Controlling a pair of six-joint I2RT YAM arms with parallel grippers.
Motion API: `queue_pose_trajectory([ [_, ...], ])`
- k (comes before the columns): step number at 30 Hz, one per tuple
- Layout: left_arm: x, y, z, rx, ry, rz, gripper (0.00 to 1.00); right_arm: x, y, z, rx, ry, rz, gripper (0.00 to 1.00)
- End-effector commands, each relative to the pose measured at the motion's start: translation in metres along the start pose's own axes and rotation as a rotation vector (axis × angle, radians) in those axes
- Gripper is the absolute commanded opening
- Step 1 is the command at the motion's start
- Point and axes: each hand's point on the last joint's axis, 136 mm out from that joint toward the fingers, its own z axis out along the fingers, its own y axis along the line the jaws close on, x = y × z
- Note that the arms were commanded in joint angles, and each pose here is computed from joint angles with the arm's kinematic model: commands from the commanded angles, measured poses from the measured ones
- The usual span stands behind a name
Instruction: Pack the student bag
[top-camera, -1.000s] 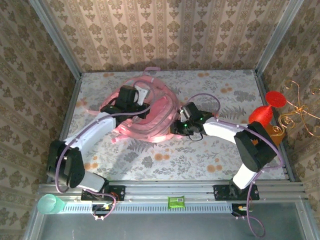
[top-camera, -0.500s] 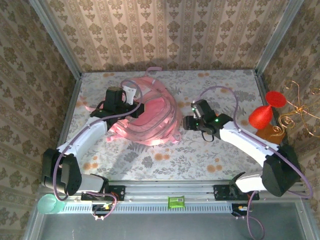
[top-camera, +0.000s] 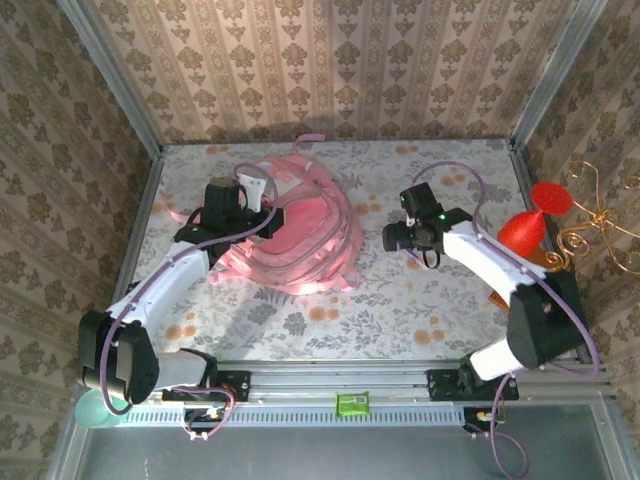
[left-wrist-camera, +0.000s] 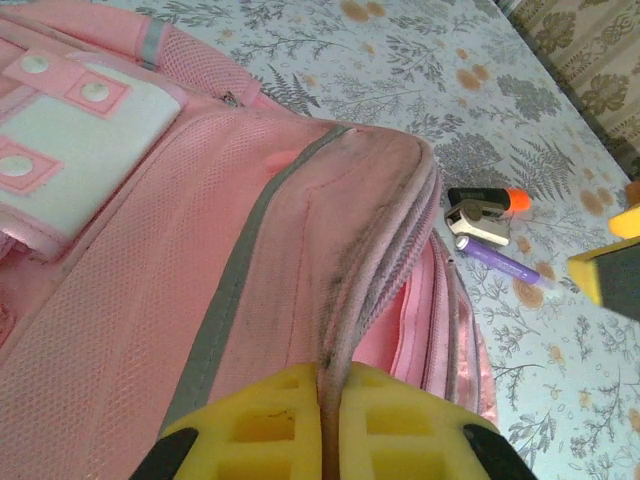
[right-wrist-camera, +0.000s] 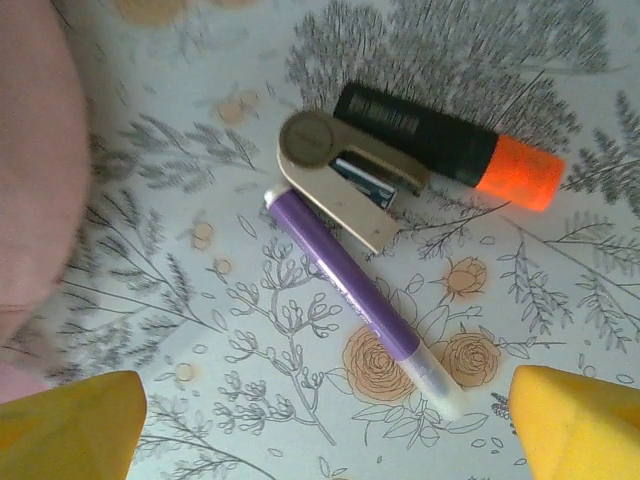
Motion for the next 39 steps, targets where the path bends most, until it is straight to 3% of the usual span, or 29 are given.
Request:
queue_pose_trajectory([
  [1,-0.019,-0.003,-0.011,-0.01,-0.076,0.024,0.0,0.012,-0.004,0.011,0.035,0.119,-0.089,0.95],
  [9,-0.015,-0.003,-0.007,-0.004,-0.071,0.012,0.0,0.039,-0.011,0.054,0.086,0.317,-0.205,0.87],
  [16,-0.015,-0.004,-0.006,-0.005,-0.069,0.015,0.0,0.046,-0.014,0.08,0.098,0.399,-0.238,0.68],
  [26,-0.01,-0.005,-0.009,-0.023,-0.061,0.03,0.0,0.068,0.015,0.081,0.01,0.436,-0.285,0.23],
  [33,-0.013,-0.008,-0.012,-0.03,-0.071,0.039,0.0,0.067,0.071,0.056,-0.161,0.35,-0.361,0.1],
  [39,-0.015,-0.013,-0.015,-0.029,-0.091,0.036,0.0,0.024,0.095,-0.007,-0.317,0.127,-0.269,0.05],
])
